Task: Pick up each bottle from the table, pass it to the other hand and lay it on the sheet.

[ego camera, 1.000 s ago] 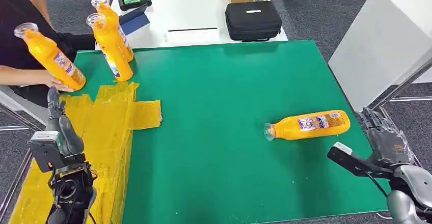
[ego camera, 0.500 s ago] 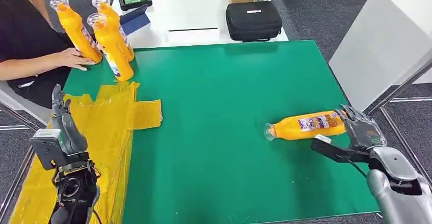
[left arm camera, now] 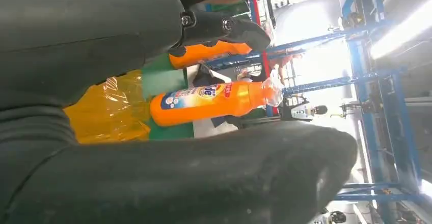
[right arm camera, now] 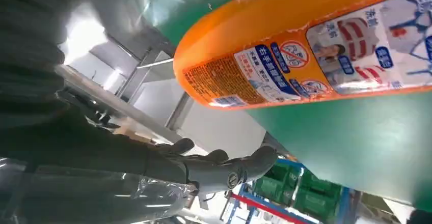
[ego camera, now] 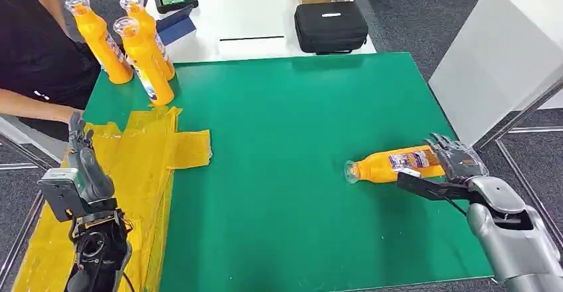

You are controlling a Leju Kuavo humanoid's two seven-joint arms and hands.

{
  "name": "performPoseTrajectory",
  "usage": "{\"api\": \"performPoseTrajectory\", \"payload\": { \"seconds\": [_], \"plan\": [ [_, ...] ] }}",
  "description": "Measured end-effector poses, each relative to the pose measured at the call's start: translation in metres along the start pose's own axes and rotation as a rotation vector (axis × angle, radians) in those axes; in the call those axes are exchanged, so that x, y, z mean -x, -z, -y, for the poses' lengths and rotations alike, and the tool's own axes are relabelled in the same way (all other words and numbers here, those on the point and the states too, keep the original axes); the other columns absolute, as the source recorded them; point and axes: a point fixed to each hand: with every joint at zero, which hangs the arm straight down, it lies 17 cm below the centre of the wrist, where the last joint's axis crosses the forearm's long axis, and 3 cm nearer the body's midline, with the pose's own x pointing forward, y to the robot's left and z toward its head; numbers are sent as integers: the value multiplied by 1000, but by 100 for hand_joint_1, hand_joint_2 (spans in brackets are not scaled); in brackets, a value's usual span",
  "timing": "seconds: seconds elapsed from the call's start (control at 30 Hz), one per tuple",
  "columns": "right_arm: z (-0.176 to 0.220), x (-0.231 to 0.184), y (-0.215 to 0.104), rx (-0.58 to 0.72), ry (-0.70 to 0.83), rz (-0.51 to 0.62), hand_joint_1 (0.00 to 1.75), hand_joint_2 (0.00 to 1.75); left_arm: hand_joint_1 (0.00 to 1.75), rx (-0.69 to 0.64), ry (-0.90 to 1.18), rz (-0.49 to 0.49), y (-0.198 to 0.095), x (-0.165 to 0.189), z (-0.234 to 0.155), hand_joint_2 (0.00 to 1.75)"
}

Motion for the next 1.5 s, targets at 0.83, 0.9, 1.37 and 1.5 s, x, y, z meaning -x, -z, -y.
{"api": "performPoseTrajectory", "payload": {
  "seconds": [0.83,0.9,1.37,1.5],
  "plan": [
    [-44,18,27,-221,-116,-12,0,175,0,22,-74,26,17,-10,23,0],
    [-44,15,30,-223,-120,-12,0,175,0,22,-74,26,17,-11,23,0],
    [-56,2,35,-239,-107,-11,2,175,0,53,-94,14,17,-7,37,0],
    [-60,-2,36,-255,-103,-6,175,175,0,66,-102,14,18,-7,44,0]
  ]
}}
